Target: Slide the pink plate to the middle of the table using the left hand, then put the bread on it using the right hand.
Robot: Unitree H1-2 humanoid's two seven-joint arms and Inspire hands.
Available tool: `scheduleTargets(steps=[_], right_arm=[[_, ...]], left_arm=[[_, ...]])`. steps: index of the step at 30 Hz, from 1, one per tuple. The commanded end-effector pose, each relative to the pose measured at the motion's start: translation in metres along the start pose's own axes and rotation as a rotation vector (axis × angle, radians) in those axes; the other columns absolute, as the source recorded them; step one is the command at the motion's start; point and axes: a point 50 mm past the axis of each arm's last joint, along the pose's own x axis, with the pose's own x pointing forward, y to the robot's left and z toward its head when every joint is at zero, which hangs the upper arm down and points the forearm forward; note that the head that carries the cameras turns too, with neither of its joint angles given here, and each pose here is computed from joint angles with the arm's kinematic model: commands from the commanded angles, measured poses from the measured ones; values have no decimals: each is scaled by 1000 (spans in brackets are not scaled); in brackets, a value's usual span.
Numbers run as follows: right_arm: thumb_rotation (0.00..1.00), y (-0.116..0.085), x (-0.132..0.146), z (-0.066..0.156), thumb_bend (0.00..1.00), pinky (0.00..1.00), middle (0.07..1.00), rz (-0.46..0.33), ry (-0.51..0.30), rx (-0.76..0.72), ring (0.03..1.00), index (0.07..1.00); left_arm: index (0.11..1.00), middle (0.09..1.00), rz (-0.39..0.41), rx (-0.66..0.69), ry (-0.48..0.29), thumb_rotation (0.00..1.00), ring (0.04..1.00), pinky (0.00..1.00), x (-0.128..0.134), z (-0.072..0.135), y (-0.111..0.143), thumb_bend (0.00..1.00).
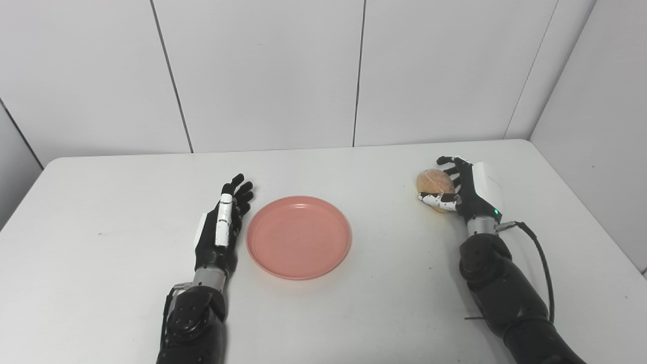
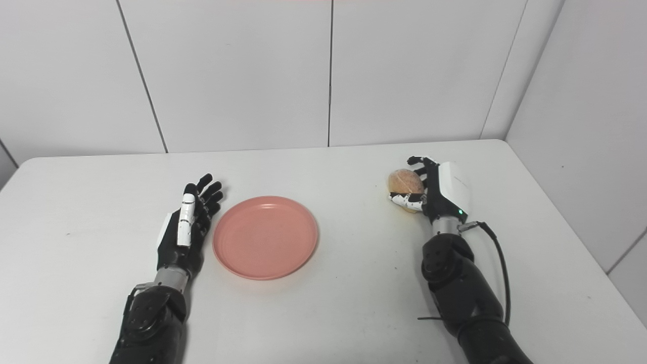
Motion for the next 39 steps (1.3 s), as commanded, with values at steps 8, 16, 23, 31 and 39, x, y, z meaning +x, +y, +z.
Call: scheduleTargets(steps=[8, 16, 23, 31, 39], right_arm=[[0, -16, -5, 86, 376, 363, 533, -46, -324, 199, 455, 597], [0, -2, -40, 127, 360, 321, 544, 76, -411, 301, 436, 600], [0, 14, -61, 157, 359, 394, 556, 186, -465, 357, 494, 600], [0, 54, -72, 174, 402, 436, 575, 331, -502, 326, 521, 608], [0, 91, -74, 171, 389, 390, 552, 416, -539, 209, 477, 612]], left_arm=[[903, 913, -11, 10, 3, 1000, 934, 972, 4, 1, -14, 512], [910, 917, -10, 8, -1, 1000, 936, 973, 5, 0, -21, 510], [907, 913, 2, 12, -11, 1000, 935, 976, 6, 1, -23, 525], [913, 920, 3, 17, -8, 1000, 943, 983, 6, 1, -23, 536], [906, 914, 1, 20, -17, 1000, 941, 983, 4, 2, -24, 529]])
